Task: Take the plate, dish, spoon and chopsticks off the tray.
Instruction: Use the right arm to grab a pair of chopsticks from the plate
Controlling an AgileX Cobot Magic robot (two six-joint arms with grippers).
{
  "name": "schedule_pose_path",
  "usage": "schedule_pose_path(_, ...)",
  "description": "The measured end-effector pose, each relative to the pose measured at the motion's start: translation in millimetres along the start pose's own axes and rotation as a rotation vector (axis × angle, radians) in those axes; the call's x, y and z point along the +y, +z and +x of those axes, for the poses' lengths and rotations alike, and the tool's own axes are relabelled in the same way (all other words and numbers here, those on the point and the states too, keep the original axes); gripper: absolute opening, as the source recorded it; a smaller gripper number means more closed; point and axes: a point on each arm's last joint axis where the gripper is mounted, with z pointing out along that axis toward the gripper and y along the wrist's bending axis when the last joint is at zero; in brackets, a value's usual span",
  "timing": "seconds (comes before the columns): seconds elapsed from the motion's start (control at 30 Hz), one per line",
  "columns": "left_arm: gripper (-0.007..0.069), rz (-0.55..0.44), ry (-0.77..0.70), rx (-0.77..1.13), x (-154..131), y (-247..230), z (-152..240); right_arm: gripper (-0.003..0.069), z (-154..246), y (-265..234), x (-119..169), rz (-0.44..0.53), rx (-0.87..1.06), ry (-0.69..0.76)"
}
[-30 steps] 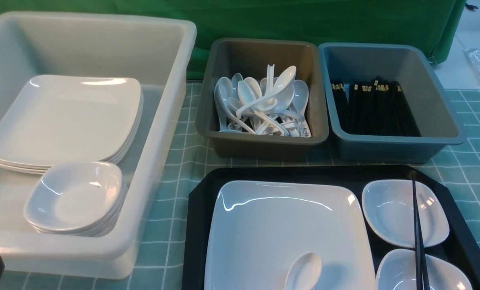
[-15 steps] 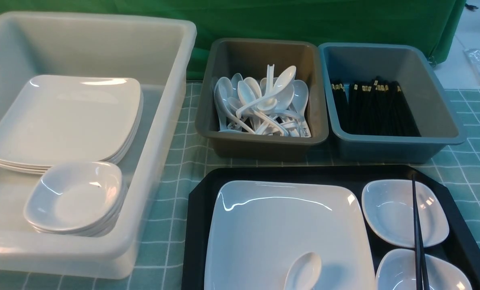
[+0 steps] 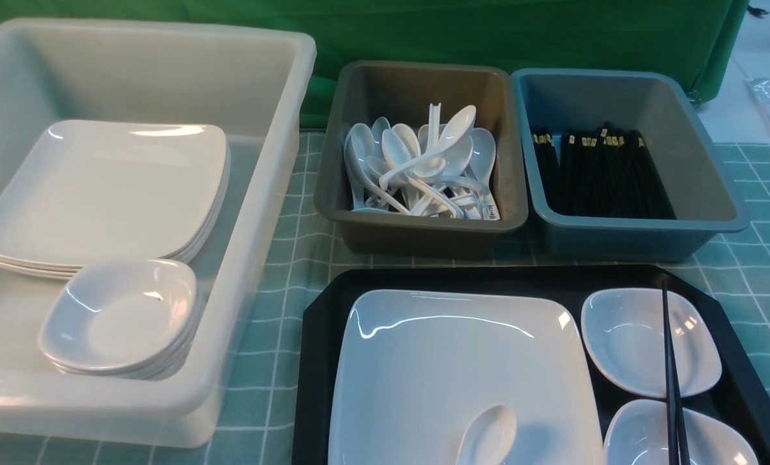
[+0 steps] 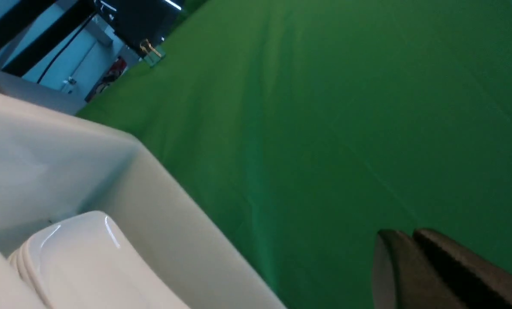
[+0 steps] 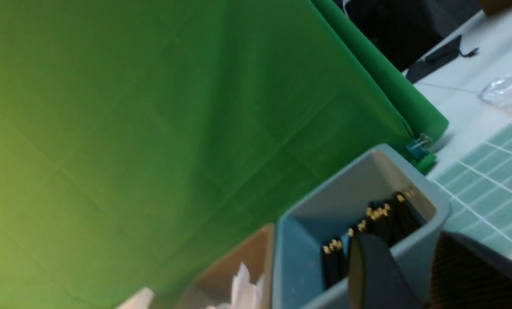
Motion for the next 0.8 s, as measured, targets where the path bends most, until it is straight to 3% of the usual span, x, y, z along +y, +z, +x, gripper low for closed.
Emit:
schedule_pose_path(0.13, 0.0017, 0.083, 0.026, -0.027, -13, 1, -7, 0.0186, -17, 0, 15, -0.008, 0.011, -0.051)
schedule_pose_path(0.27, 0.0017, 0.146, 0.122, 0.066, -46, 4, -23, 0.01, -46, 3, 41, 0.065, 0.138, -0.146)
schedule_pose_path(0.3, 0.0017, 0.129, 0.176, 0.159, -62, 7, -31, 0.0048, -64, 9, 57, 0.12, 0.269, -0.255)
schedule_pose_path(0.37, 0.0017, 0.052, 0.237, 0.336, -77, 16, -35, 0.0025, -75, 23, 70, 0.182, 0.506, -0.398)
schedule_pose_path(0.5, 0.0017, -0.144, 0.403, 0.776, -83, 39, -24, 0.0046, -82, 61, 87, 0.278, 0.953, -0.494)
schedule_pose_path(0.6, 0.0017, -0.219, 0.483, 1.064, -80, 52, -10, 0.0081, -73, 83, 87, 0.318, 1.151, -0.514)
schedule_pose_path(0.73, 0.0017, -0.236, 0.527, 1.323, -73, 61, 7, 0.0139, -49, 107, 81, 0.335, 1.308, -0.534)
schedule_pose_path(0.8, 0.0017, -0.236, 0.535, 1.491, -65, 65, 21, 0.023, -25, 123, 77, 0.334, 1.419, -0.554)
